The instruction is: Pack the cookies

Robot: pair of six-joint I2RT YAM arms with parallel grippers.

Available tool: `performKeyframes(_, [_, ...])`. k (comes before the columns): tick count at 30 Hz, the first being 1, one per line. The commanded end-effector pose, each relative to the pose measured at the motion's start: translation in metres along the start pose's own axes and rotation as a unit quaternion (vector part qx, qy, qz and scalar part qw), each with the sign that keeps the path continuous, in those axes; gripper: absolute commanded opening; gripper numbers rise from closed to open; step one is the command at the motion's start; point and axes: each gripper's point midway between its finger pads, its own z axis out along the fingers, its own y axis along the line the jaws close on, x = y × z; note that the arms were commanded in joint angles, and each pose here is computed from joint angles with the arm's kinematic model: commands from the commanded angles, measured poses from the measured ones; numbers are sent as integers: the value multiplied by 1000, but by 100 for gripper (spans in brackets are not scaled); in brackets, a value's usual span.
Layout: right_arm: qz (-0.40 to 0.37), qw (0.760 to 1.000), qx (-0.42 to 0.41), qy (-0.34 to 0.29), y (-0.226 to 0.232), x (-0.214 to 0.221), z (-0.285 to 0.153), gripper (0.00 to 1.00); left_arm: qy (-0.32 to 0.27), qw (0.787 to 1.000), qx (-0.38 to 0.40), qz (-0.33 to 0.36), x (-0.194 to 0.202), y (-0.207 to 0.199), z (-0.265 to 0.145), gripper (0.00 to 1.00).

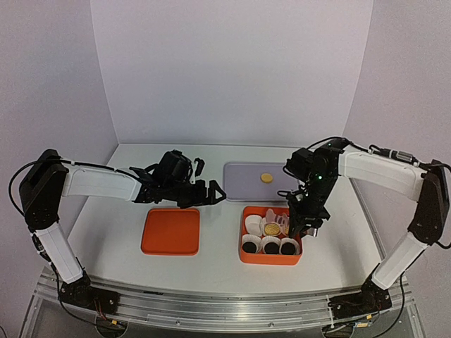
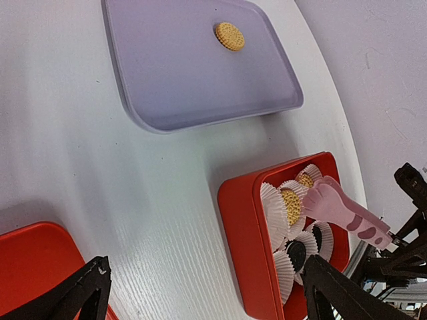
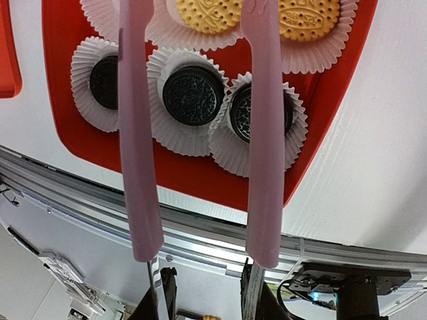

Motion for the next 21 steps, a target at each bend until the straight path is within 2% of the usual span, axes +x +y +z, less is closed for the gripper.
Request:
performKeyframes(1, [-31, 998, -38, -39, 19, 0, -31, 29, -25, 999, 27, 9, -20, -21, -10, 100])
performKeyframes(8, [-79, 990, -21, -115, 27, -25, -66, 29, -32, 999, 24, 10, -23, -21, -13, 100])
performKeyframes(13, [-106, 982, 33, -154, 24, -72, -76, 29, -32, 999, 13, 8, -24, -19, -15, 100])
performKeyframes(21, [-87, 984, 67, -140, -3, -157, -64, 30, -37, 999, -8, 7, -30, -16, -19, 100])
